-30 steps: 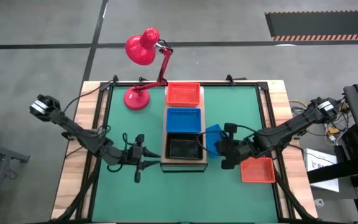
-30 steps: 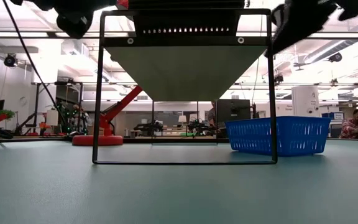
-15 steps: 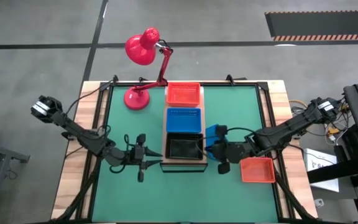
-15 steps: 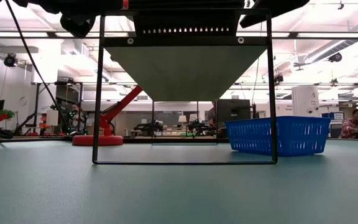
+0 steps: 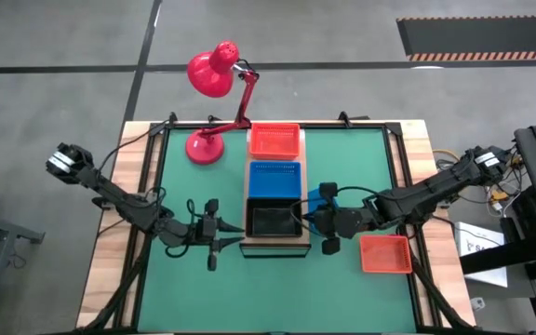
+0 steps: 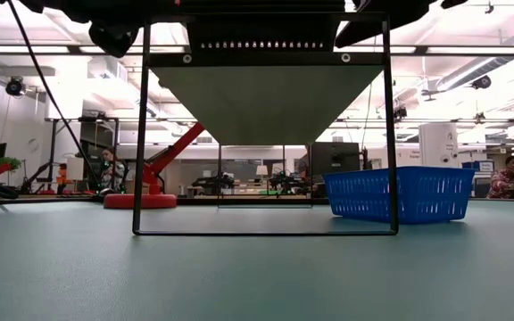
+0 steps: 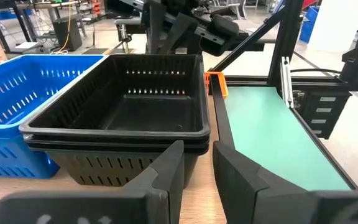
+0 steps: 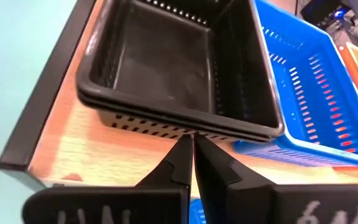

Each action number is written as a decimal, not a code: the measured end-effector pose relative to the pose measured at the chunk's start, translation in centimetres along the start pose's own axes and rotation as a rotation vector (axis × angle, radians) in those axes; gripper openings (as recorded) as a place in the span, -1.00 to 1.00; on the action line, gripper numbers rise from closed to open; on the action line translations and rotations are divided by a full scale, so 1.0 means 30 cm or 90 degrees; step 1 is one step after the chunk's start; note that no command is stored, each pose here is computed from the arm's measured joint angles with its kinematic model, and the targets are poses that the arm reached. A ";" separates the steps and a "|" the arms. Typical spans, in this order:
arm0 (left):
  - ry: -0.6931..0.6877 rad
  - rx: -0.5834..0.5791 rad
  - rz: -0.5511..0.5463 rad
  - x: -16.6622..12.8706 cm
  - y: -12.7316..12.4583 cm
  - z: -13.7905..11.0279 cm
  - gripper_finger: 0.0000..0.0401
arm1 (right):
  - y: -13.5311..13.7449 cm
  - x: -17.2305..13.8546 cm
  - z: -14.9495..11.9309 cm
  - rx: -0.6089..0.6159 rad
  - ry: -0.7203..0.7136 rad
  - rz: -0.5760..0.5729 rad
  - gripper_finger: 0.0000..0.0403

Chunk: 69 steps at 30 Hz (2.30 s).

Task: Stack baskets on shelf by color
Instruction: Adjust the black bins on the shelf, then stack the blue bin on top of the blue bins on the shelf

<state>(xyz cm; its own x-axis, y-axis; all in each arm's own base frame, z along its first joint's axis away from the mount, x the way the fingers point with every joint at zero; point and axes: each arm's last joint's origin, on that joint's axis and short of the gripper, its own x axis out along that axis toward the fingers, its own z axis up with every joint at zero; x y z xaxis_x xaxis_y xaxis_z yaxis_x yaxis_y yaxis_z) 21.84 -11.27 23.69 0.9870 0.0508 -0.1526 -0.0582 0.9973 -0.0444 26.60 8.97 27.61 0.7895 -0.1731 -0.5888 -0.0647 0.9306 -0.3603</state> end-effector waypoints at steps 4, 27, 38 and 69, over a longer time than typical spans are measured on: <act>-0.016 -0.012 -0.018 -0.026 -0.001 0.025 -0.65 | -0.018 -0.046 -0.004 0.010 0.019 0.005 -0.96; -0.161 0.276 0.001 -0.134 0.039 0.172 -0.65 | 0.082 -0.029 -0.190 0.290 0.184 0.087 -0.50; -0.169 0.290 0.005 -0.145 0.046 0.181 -0.65 | 0.154 0.115 -0.268 0.303 0.192 -0.015 -0.18; -0.170 0.268 0.005 -0.152 0.051 0.178 -0.65 | 0.151 0.149 -0.296 0.341 0.242 -0.059 -0.94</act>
<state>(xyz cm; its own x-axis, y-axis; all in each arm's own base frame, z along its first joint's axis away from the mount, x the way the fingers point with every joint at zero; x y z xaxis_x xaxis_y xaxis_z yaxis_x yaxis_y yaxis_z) 18.07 -9.69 29.59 0.9938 0.0150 0.1098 -0.0545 0.9286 0.3669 24.40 9.54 16.91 0.5000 -0.2711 -0.8225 0.3832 0.9210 -0.0707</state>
